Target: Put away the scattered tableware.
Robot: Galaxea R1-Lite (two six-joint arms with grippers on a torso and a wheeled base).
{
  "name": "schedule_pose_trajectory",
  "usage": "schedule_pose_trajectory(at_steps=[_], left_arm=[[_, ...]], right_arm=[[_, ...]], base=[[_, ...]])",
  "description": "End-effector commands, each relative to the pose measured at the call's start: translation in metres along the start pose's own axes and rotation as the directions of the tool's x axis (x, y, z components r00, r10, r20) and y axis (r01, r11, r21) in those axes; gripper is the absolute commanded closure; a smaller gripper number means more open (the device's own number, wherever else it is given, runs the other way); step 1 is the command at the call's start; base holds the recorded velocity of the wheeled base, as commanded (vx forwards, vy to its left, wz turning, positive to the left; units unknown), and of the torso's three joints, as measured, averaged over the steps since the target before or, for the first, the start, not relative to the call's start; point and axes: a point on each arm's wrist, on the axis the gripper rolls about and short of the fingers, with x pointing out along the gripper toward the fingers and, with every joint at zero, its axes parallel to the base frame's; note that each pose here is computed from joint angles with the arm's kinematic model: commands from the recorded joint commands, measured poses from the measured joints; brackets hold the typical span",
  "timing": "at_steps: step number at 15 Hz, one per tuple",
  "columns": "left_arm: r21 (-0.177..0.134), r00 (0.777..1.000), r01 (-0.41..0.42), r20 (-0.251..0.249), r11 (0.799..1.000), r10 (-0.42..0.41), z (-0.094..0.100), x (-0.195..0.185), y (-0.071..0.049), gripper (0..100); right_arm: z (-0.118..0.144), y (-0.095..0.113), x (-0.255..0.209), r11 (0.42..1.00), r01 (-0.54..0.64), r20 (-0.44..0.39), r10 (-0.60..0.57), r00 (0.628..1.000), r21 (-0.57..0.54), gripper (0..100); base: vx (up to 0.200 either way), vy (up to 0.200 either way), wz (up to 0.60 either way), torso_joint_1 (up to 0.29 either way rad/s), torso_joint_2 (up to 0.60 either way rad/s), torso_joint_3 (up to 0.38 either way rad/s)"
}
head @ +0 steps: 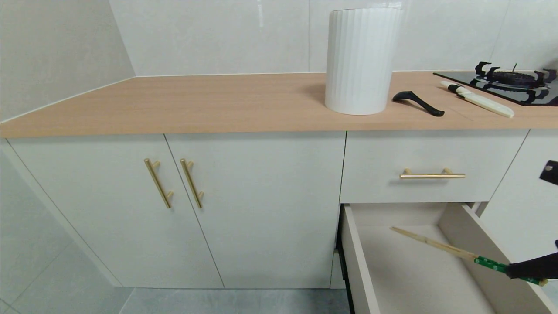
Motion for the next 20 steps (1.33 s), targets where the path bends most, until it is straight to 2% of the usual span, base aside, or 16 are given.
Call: schedule_pose_trajectory(at_steps=[1, 3, 5, 6, 10, 14, 20], left_arm=[[-0.001, 1.0, -0.001, 0.0, 1.0, 0.001, 0.0, 0.0, 0.0, 0], [-0.001, 1.0, -0.001, 0.0, 1.0, 0.001, 0.0, 0.0, 0.0, 0], [-0.001, 1.0, -0.001, 0.0, 1.0, 0.001, 0.0, 0.0, 0.0, 0], [-0.001, 1.0, -0.001, 0.0, 1.0, 0.001, 0.0, 0.0, 0.0, 0], [-0.001, 1.0, -0.001, 0.0, 1.0, 0.001, 0.0, 0.0, 0.0, 0], [-0.001, 1.0, -0.001, 0.0, 1.0, 0.001, 0.0, 0.0, 0.0, 0], [-0.001, 1.0, -0.001, 0.0, 1.0, 0.001, 0.0, 0.0, 0.0, 0]], right_arm=[[0.011, -0.006, 0.048, 0.998, 0.063, -0.212, -0.059, 0.976, 0.012, 100], [0.019, -0.011, 0.082, 0.995, 0.093, -0.33, -0.08, 0.941, 0.022, 100], [0.028, -0.015, 0.115, 0.99, 0.135, -0.374, -0.113, 0.92, 0.034, 100], [0.03, -0.018, 0.135, 0.985, 0.153, -0.373, -0.114, 0.921, 0.077, 100], [0.03, -0.025, 0.175, 0.978, 0.174, -0.203, -0.148, 0.968, 0.118, 100], [0.03, -0.031, 0.22, 0.964, 0.198, -0.237, -0.152, 0.959, 0.18, 100], [0.01, -0.037, 0.274, 0.963, 0.208, -0.282, -0.155, 0.947, 0.171, 100]], base=[[0.0, 0.0, 0.0, 0.0, 0.0, 0.0], [0.0, 0.0, 0.0, 0.0, 0.0, 0.0], [0.0, 0.0, 0.0, 0.0, 0.0, 0.0], [0.0, 0.0, 0.0, 0.0, 0.0, 0.0], [0.0, 0.0, 0.0, 0.0, 0.0, 0.0], [0.0, 0.0, 0.0, 0.0, 0.0, 0.0], [0.0, 0.0, 0.0, 0.0, 0.0, 0.0]])
